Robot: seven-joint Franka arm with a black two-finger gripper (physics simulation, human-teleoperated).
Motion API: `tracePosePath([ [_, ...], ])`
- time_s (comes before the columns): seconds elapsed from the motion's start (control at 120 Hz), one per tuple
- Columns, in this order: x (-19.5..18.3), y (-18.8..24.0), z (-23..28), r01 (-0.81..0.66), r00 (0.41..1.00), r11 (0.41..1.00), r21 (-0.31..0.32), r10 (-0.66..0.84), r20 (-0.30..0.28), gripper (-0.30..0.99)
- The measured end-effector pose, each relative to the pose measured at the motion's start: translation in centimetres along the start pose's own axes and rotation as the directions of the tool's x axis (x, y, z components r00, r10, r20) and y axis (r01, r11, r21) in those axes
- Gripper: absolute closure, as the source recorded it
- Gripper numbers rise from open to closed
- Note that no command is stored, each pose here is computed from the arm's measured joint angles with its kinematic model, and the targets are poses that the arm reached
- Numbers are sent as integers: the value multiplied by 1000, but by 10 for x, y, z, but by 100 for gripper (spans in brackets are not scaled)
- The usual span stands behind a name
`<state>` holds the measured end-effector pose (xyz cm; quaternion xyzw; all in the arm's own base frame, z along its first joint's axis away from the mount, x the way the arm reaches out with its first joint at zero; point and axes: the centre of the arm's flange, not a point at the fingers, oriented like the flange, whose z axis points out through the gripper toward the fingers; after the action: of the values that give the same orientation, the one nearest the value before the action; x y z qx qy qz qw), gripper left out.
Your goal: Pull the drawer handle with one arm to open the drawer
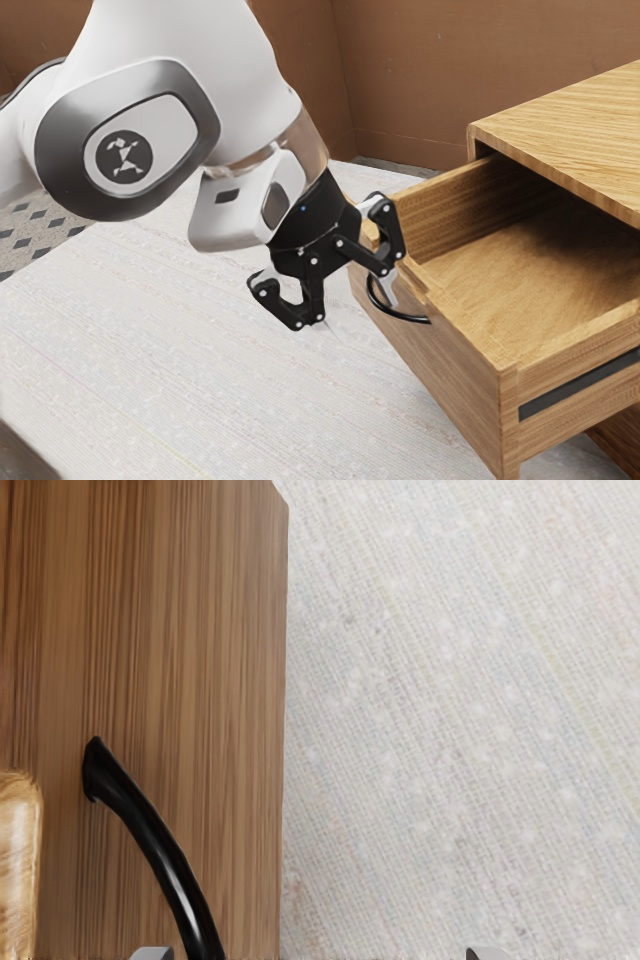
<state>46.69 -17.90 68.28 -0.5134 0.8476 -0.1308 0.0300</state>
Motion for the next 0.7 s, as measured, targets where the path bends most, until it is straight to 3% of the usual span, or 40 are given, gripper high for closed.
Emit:
tracePosePath([
  [0.208,1,17,-3,18,1000,1000,-8,-18,7,30],
  [0.283,3,25,-7,27,1000,1000,-2,-27,8,37],
  [0.467,7,38,-8,37,999,999,-9,-37,6,32],
  [0.608,9,51,-15,50,999,999,-1,-50,12,48],
  [0.7,10,59,-16,60,998,998,-3,-60,13,45],
])
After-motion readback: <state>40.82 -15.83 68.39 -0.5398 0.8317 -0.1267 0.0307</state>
